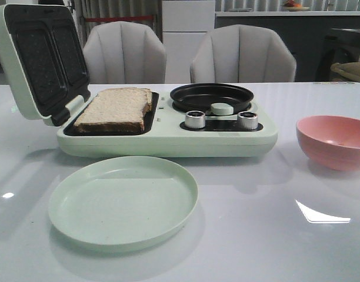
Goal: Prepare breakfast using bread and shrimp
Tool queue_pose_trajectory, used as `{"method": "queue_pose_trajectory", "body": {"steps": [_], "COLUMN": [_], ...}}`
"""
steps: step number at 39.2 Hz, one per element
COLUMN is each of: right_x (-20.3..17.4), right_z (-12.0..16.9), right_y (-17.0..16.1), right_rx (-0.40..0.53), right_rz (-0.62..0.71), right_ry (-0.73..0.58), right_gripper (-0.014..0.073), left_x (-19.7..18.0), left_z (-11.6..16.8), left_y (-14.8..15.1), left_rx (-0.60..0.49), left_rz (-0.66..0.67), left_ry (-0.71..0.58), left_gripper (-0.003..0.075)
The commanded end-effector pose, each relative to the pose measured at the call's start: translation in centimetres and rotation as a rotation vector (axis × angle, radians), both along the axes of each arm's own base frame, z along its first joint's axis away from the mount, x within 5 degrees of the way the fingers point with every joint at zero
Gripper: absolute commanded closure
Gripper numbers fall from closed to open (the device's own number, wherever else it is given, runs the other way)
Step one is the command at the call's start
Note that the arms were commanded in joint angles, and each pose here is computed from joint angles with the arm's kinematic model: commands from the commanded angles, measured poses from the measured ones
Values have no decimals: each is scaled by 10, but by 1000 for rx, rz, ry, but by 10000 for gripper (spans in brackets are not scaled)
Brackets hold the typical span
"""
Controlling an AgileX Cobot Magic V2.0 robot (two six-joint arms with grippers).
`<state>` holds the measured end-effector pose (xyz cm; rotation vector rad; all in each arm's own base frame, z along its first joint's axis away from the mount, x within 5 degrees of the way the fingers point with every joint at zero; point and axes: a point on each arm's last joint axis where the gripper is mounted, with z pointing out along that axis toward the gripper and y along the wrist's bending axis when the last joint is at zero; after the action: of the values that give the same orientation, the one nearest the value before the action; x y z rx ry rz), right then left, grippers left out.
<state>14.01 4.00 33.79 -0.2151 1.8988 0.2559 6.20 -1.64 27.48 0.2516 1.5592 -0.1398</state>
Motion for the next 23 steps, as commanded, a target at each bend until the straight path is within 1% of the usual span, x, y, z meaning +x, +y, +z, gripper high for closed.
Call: {"method": "queue_pose_trajectory", "body": {"steps": [1,3,10,15,19,23], "right_x": [-14,-22,-45,-60,-68,-70], "right_z": [10,6,-19,-29,-37,-46], "right_y": [-7,-9,-14,-19,-21,-20], "right_rx": [33,42,53,74,92,101], "right_rz": [-28,-31,-30,-37,-37,-20], "right_ry": [-190,-225,-266,-344,-408,-424], "right_gripper": [192,192,192,192,192,192], "left_x": [-1,-1,-1,-1,-1,-1], "left_z": [16,16,16,16,16,16], "left_y": [1,1,1,1,1,1], "left_rx": [-36,-36,-36,-36,-36,-36], "left_rz": [3,3,3,3,3,3], "left_ry": [-95,-95,-95,-95,-95,-95], "left_gripper": [136,136,136,136,136,136]}}
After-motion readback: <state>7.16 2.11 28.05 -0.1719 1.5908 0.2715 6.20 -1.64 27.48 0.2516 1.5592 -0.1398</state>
